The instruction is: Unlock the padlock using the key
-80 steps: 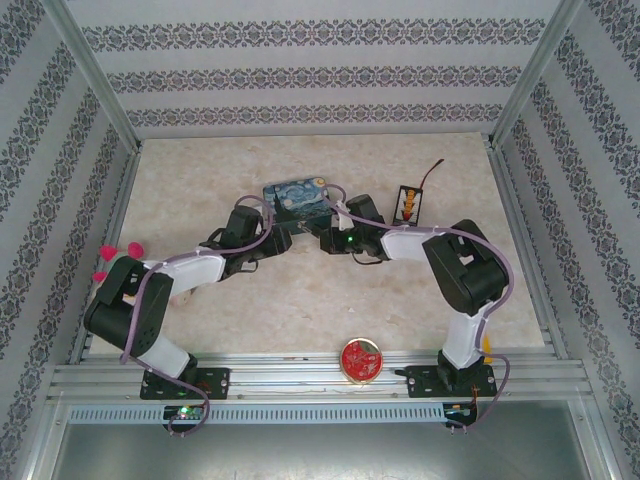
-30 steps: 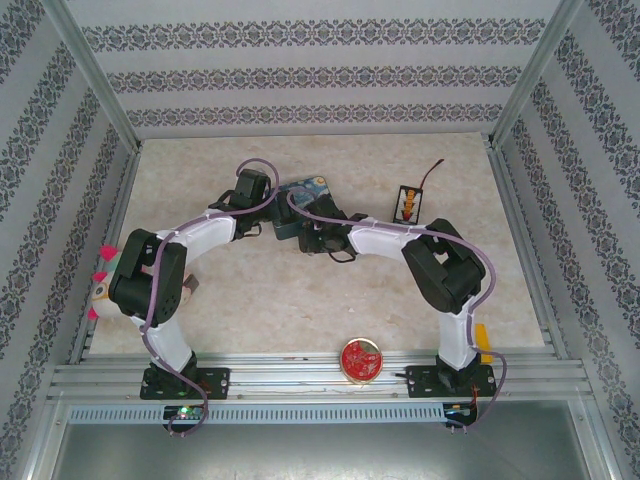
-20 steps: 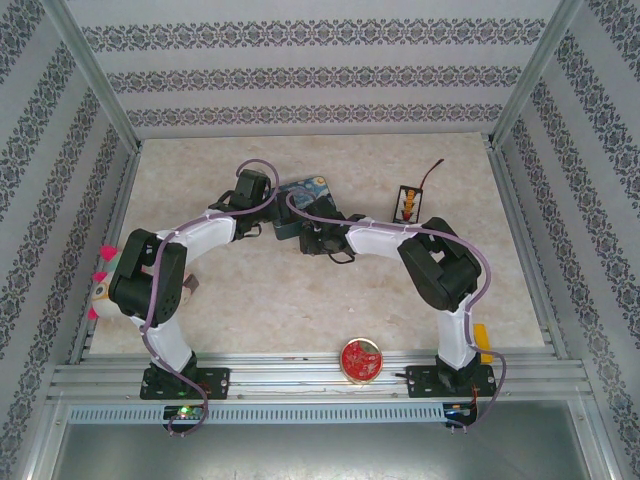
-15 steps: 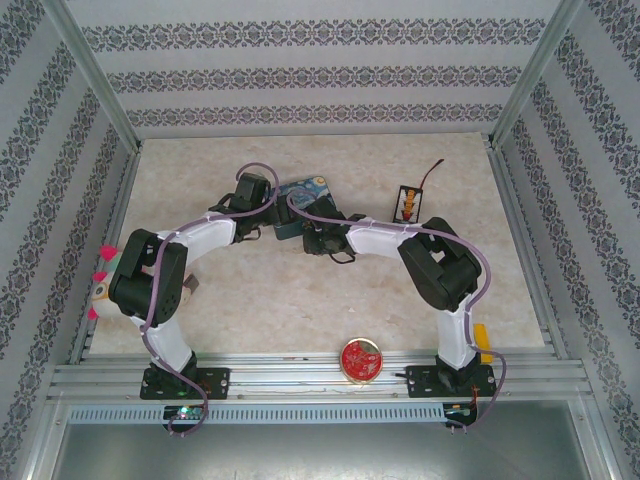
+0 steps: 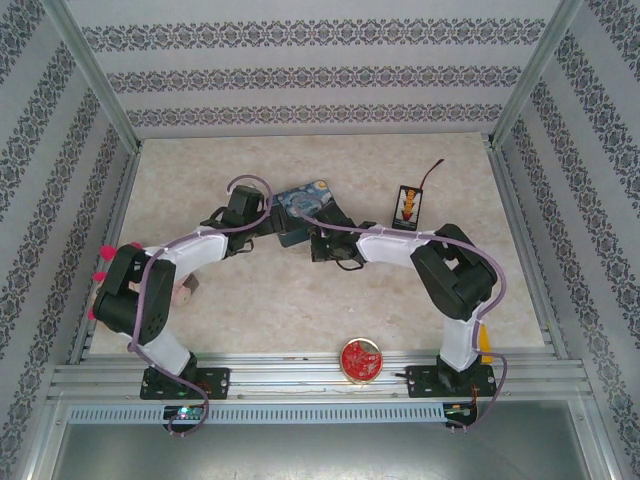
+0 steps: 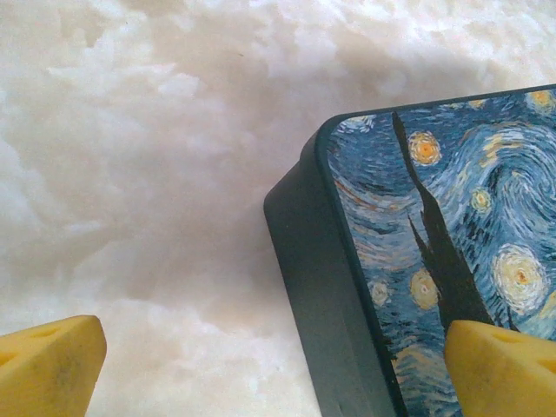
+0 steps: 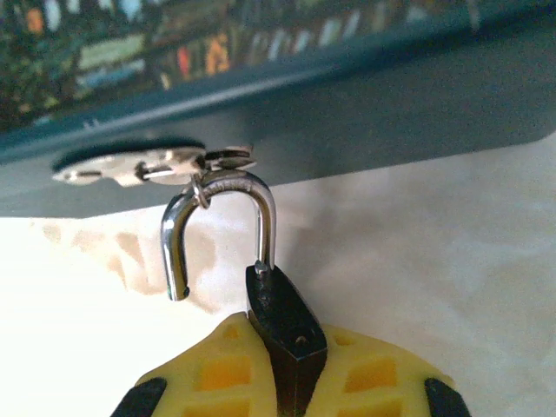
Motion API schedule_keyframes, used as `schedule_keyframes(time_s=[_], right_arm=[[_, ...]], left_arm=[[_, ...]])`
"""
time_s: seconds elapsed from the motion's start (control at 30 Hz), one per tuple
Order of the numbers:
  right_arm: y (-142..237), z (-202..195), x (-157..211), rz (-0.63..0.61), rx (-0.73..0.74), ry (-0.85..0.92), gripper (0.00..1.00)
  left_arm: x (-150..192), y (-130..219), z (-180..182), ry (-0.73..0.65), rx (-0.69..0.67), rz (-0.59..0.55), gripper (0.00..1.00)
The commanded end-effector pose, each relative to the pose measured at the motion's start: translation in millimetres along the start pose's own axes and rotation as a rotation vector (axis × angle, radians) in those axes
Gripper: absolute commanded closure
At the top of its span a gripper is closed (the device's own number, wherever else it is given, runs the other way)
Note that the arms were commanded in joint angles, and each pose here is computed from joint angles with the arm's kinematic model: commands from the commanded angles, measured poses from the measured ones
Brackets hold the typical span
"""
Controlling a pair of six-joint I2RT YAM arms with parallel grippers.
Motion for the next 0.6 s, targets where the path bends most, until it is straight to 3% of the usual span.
schedule_keyframes(time_s=[0.0, 0.27, 0.57], right_arm=[[10.0, -5.8, 10.4, 0.04, -0.035, -0.057, 1.0], [17.8, -13.1, 19.9, 0.058, -0.067, -0.139, 1.0], [20.8, -16.1, 21.5, 0.058, -0.085, -0.193, 1.0]], left_arm=[[-4.0, 13.5, -7.3, 0.0, -0.006, -0.071, 0.01], [-4.4, 33.8, -22.0, -0.02, -0.005, -0.16, 0.01], [0.1, 30.4, -47.6, -0.164, -0.015, -0.119, 0.01]])
Point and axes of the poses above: each hand's point on the last joint's axis, 136 mm out from that joint toward the fingers, its own y axis back along the fingers, its own z axis along the line the jaws close on, x = y × z, the point moved 5 cm from there along y, back along the fingers, and after that the axes turned 14 degrees about -y, right-handed, at the moved point
